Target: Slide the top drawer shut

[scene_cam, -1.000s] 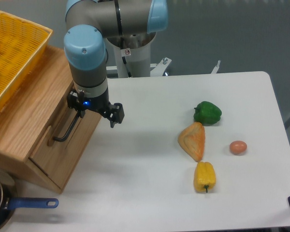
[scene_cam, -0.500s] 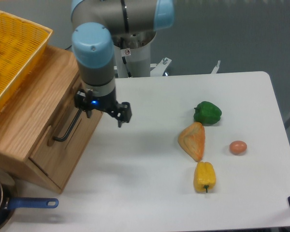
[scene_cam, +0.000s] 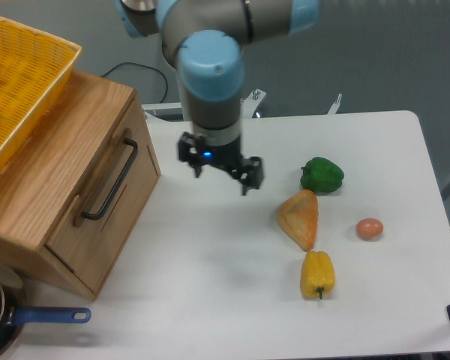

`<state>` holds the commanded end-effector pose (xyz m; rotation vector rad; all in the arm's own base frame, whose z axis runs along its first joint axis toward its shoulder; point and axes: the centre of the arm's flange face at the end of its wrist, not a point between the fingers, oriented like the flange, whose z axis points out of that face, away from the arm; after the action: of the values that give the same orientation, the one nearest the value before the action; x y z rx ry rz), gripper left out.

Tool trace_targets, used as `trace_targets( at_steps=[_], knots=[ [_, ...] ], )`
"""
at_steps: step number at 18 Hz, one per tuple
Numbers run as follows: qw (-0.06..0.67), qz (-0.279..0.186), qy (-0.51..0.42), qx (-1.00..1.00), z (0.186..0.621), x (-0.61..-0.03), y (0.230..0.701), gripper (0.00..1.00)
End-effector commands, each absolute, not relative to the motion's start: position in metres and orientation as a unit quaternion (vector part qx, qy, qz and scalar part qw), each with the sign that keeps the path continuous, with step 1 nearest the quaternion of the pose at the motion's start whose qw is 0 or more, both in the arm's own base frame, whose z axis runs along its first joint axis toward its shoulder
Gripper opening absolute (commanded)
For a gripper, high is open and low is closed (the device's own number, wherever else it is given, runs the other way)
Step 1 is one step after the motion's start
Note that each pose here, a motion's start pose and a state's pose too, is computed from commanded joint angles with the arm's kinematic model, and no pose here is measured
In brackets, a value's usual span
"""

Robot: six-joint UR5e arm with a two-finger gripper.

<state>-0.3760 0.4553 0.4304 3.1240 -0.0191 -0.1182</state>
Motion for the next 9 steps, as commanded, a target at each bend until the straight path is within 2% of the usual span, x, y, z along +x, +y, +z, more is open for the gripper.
trace_targets(
  at_steps=[9],
  knots=[
    [0.011, -0.039, -0.062, 0.997, 0.434, -0.440, 0.388, 1.00]
  ],
)
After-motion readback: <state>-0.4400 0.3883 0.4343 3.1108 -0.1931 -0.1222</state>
